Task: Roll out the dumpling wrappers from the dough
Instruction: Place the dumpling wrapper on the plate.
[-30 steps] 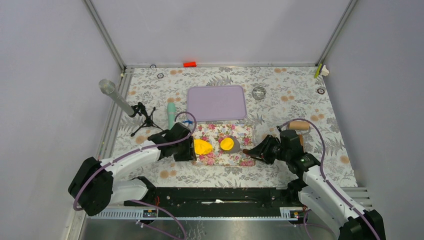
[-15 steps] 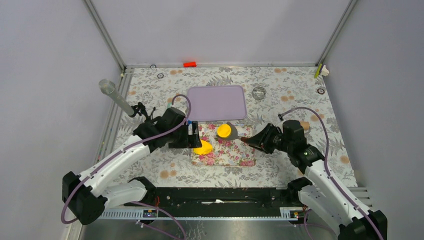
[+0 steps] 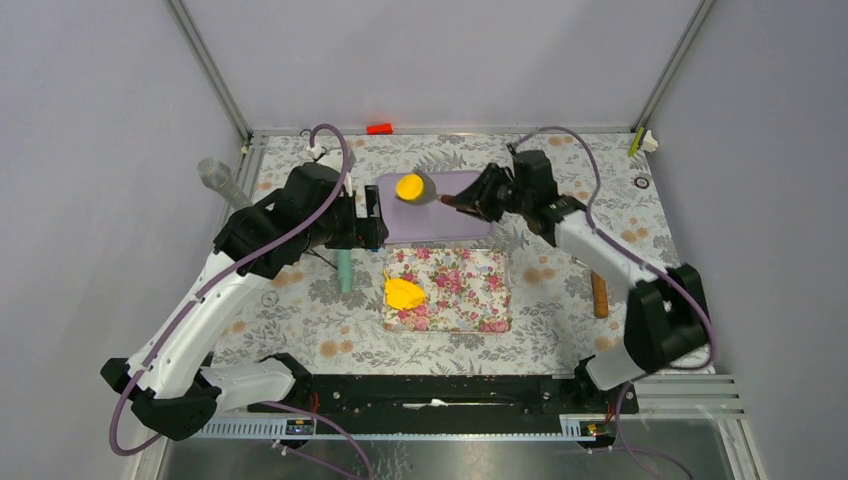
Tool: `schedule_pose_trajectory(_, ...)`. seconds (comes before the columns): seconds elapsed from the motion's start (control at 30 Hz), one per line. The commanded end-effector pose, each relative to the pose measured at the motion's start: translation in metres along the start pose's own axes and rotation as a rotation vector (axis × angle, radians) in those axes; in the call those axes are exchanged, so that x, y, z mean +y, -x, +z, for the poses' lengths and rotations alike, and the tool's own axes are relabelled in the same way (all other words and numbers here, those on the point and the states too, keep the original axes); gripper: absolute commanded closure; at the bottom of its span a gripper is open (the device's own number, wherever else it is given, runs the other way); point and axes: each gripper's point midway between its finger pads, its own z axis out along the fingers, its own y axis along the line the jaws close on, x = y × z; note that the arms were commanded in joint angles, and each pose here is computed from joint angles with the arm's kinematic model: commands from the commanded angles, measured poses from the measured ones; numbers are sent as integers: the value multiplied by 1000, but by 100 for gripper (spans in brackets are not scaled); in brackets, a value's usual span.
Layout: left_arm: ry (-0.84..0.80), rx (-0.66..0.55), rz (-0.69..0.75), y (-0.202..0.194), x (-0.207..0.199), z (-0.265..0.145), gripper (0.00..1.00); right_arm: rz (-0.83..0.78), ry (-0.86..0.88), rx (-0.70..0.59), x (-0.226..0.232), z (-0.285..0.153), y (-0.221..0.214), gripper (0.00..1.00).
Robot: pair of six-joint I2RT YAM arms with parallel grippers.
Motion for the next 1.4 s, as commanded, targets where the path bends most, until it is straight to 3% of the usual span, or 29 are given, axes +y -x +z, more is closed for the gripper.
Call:
schedule_pose_trajectory(0.0,128,-81,-78,9,33,-12,11,-89,75,-57,39,44,41,100)
schedule_pose_trajectory(0.2,107,-110,-123,6,39,-17,11,-53,-40,13,31,92,48,100)
schedule_pose_trajectory(0.5,89,-149,-133,7,41,-22,11,-200,-220,42,-4,137,28,100)
schedule_pose_trajectory(0.8,101,-134,-127,-1,47,-18,11,-400,-364,15,-28,154,34,100)
schedule_pose_trajectory(1.0,97,-133,-127,-3,48,-19,11,-474,-390,-43,-18,154,44,100)
schedule_pose_trajectory(1.37,68,-117,-134,-5,44,-19,11,-696,-446,-37,-6,163,29,100)
